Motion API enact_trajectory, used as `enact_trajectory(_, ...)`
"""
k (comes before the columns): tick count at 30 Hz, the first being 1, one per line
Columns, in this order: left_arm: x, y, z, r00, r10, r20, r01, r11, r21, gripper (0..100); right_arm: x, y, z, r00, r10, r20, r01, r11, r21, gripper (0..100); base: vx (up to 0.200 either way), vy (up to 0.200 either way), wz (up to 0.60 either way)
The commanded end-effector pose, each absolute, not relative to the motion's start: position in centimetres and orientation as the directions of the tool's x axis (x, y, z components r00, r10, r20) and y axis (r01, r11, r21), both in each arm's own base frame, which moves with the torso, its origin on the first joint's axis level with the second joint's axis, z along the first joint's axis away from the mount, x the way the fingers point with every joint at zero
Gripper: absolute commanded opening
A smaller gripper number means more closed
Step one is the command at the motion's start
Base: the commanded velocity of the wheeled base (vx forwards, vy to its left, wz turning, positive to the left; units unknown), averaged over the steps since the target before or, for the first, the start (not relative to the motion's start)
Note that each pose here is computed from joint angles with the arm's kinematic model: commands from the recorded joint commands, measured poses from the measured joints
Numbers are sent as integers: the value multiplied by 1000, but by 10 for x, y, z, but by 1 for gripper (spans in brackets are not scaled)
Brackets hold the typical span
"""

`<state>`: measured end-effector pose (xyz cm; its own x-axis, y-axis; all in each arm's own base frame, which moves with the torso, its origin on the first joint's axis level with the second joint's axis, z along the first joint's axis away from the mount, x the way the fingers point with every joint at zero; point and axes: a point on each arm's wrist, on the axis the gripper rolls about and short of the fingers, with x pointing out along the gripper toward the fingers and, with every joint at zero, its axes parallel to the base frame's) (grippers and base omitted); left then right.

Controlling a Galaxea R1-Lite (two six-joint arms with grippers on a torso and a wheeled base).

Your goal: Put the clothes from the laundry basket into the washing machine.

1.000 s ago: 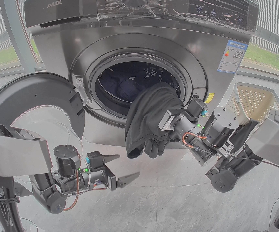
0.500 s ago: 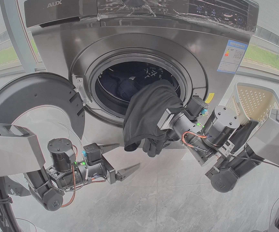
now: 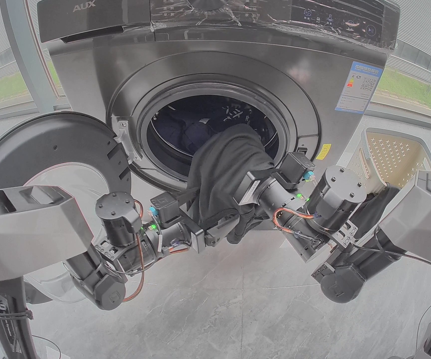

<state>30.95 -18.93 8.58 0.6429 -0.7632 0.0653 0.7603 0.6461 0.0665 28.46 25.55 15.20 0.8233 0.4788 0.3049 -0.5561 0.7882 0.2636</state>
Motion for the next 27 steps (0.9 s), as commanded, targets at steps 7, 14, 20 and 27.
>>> enact_trajectory(7,326,-214,53,631,-775,39,775,632,16,100,278,264,151,810,501,304,-577,772,265,0,0,0,0)
enact_trajectory(14,336,-226,47,649,-758,62,759,651,14,100,274,272,149,801,518,301,-592,761,266,0,0,0,0)
enact_trajectory(20,343,-234,37,670,-740,64,741,671,5,100,272,273,149,799,520,301,-595,758,269,0,0,0,0)
enact_trajectory(27,340,-237,46,663,-744,83,747,665,3,100,274,274,145,808,512,292,-583,765,272,0,0,0,0)
